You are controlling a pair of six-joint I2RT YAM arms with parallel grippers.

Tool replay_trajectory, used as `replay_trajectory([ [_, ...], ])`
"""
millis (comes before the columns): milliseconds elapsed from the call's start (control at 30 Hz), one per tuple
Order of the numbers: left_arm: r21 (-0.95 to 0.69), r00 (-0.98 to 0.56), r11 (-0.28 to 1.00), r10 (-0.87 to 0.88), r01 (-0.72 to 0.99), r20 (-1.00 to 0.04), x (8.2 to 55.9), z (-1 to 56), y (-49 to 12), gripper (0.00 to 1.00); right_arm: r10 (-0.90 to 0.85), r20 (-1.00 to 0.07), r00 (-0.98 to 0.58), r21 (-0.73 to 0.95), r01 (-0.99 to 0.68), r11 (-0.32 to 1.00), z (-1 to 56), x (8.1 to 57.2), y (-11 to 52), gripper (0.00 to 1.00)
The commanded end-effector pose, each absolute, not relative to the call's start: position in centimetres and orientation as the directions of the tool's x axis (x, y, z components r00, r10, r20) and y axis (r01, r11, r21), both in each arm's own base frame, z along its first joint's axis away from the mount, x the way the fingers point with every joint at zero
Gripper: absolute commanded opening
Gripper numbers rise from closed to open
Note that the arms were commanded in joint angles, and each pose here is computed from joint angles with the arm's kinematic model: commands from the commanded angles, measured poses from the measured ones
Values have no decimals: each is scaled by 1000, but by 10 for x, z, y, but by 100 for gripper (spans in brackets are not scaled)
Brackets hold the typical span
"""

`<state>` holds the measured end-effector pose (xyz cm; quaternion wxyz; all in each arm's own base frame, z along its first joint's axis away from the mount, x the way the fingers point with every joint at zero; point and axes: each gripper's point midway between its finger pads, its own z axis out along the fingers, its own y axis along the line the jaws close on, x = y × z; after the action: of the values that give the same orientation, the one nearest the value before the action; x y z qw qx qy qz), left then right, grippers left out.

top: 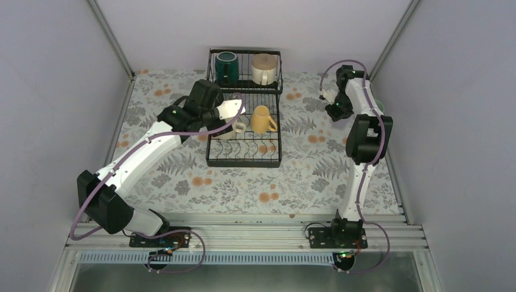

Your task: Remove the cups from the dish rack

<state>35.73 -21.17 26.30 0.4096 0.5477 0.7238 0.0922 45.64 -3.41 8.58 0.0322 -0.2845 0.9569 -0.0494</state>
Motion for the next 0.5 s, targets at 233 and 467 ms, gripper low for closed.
replay_trajectory([
  [233,550,-80,406,850,730,-521,355,257,-214,100,-559,-53,-828,-97,-553,828,75,469,-33,4],
  [467,530,-84,398,850,749,-520,352,252,-216,100,-551,-94,-829,-125,-539,833,96,474,-34,37],
])
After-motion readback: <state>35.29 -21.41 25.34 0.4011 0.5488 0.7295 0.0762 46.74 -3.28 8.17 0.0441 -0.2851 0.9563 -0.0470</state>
